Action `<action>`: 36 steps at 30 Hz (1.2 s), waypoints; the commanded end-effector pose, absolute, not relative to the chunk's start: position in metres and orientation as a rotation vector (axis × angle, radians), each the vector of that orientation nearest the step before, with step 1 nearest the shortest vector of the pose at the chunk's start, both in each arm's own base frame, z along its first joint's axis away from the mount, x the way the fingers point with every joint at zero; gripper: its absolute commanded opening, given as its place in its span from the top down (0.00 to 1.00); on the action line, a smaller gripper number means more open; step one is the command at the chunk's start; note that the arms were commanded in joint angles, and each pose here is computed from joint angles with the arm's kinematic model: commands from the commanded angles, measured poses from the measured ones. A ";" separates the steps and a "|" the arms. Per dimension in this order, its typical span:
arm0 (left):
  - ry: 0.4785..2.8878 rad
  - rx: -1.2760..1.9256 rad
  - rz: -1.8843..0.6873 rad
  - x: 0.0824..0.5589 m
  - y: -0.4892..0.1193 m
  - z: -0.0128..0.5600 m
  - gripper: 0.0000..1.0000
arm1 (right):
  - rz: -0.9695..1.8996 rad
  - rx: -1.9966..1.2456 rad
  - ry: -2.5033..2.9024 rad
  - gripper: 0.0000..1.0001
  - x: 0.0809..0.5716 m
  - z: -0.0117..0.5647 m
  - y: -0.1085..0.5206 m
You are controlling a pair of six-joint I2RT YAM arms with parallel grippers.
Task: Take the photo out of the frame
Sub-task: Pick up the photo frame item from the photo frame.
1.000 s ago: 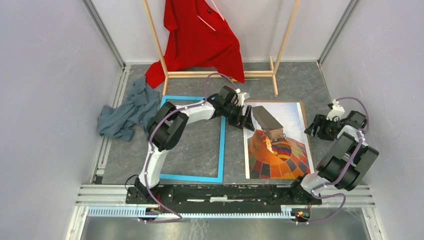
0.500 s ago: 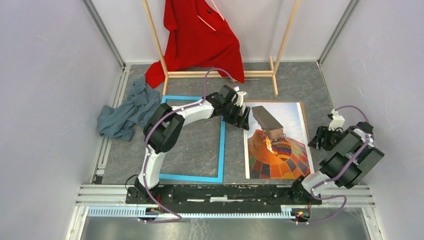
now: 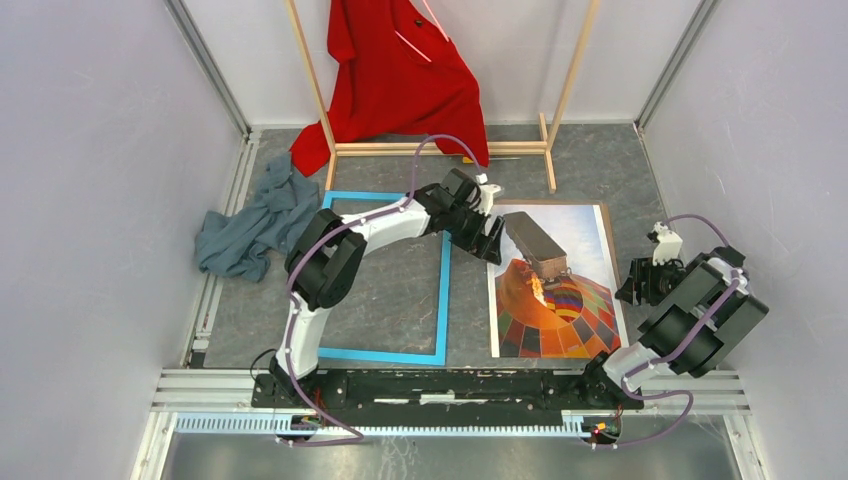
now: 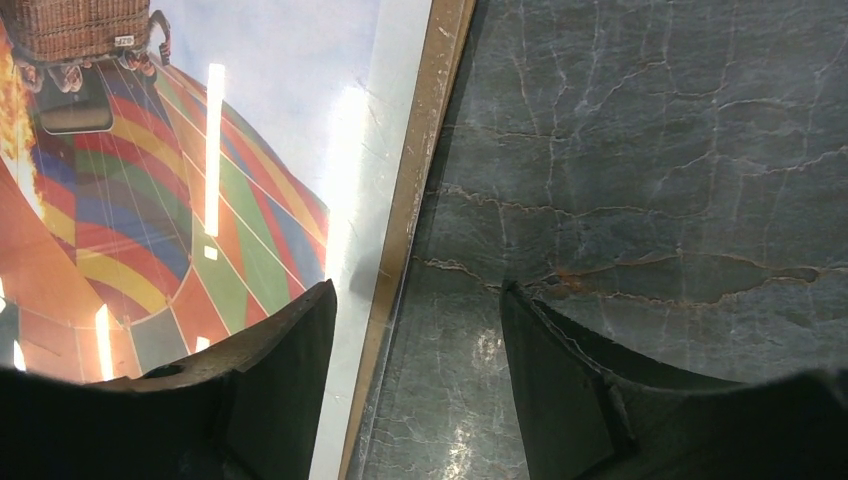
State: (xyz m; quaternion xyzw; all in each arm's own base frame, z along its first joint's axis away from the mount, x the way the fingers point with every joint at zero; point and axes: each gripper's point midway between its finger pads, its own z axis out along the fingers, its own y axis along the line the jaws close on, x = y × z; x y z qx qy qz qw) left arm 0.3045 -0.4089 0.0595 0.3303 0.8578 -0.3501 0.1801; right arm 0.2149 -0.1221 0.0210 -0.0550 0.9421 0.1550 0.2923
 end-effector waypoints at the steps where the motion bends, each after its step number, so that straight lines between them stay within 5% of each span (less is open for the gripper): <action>1: 2.332 1.026 -1.108 0.292 -0.431 0.082 0.11 | 0.490 -0.151 2.566 0.33 0.199 0.011 -0.112; 36: 2.445 1.075 -1.166 0.258 -0.480 0.025 0.12 | 0.555 -0.241 2.581 0.35 0.190 0.013 -0.104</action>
